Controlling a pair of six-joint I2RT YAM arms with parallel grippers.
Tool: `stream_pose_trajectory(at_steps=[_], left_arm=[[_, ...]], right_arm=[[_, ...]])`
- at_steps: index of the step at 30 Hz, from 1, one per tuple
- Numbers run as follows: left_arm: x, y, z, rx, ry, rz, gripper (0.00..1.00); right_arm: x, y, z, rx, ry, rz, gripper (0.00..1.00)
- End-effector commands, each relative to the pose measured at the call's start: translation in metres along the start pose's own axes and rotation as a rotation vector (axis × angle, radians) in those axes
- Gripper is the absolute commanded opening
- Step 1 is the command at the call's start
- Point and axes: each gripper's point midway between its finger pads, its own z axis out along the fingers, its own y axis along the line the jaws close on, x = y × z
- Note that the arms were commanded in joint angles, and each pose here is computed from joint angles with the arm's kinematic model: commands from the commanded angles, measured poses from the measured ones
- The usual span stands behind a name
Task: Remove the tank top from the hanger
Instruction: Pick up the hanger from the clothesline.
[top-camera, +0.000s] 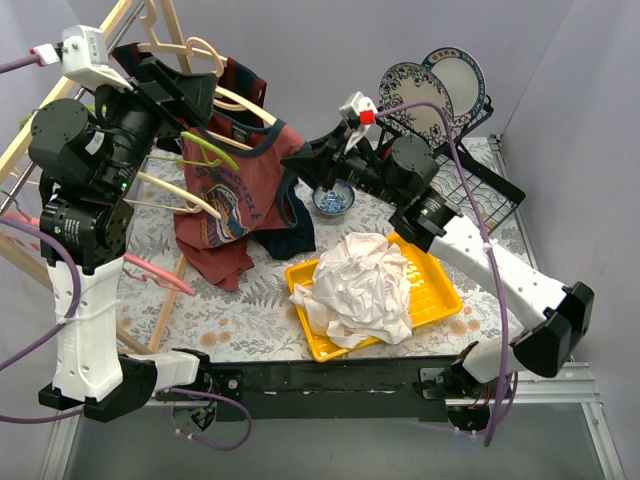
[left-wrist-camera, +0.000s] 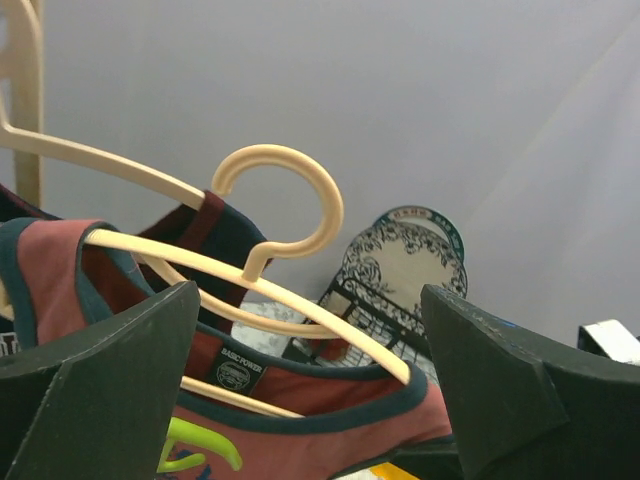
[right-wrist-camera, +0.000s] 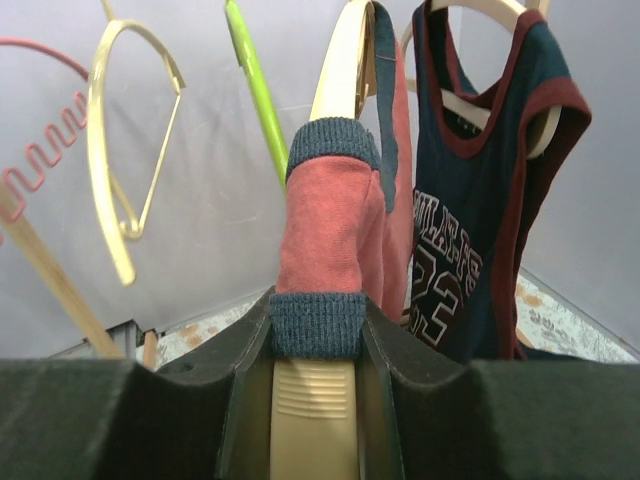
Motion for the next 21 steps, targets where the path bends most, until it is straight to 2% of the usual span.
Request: stream_pose_trajectory(at_steps=[1, 7, 11, 13, 14, 15, 19, 21], left_arm=[[0.013, -0.017, -0.002, 0.123, 0.042, 0.039, 0.89], [0.034, -0.028, 0.009, 0.243, 0.078, 0.097, 0.75], [0.055, -0.037, 0.009, 0.346, 0.132, 0.160, 0.74], [0.059, -0.033, 0.010, 0.339, 0.141, 0.165, 0.72], [0.061, -0.031, 0.011, 0.332, 0.139, 0.171, 0.67], [0.062, -0.030, 0.011, 0.328, 0.136, 0.176, 0.65], [0.064, -0.027, 0.013, 0.328, 0.127, 0.197, 0.63], [0.062, -0.028, 0.015, 0.330, 0.120, 0.201, 0.56]], right_arm=[[-0.048, 0.024, -0.031, -0.040, -0.165, -0.034, 0.01], [-0.048, 0.035, -0.057, -0.045, -0.175, -0.023, 0.01], [-0.057, 0.040, -0.063, -0.052, -0.191, -0.021, 0.01], [-0.058, 0.041, -0.063, -0.057, -0.187, -0.021, 0.01], [-0.062, 0.043, -0.064, -0.062, -0.193, -0.024, 0.01], [-0.061, 0.043, -0.064, -0.063, -0.191, -0.022, 0.01], [-0.063, 0.047, -0.067, -0.080, -0.196, -0.013, 0.01], [-0.064, 0.050, -0.068, -0.089, -0.193, -0.013, 0.01]])
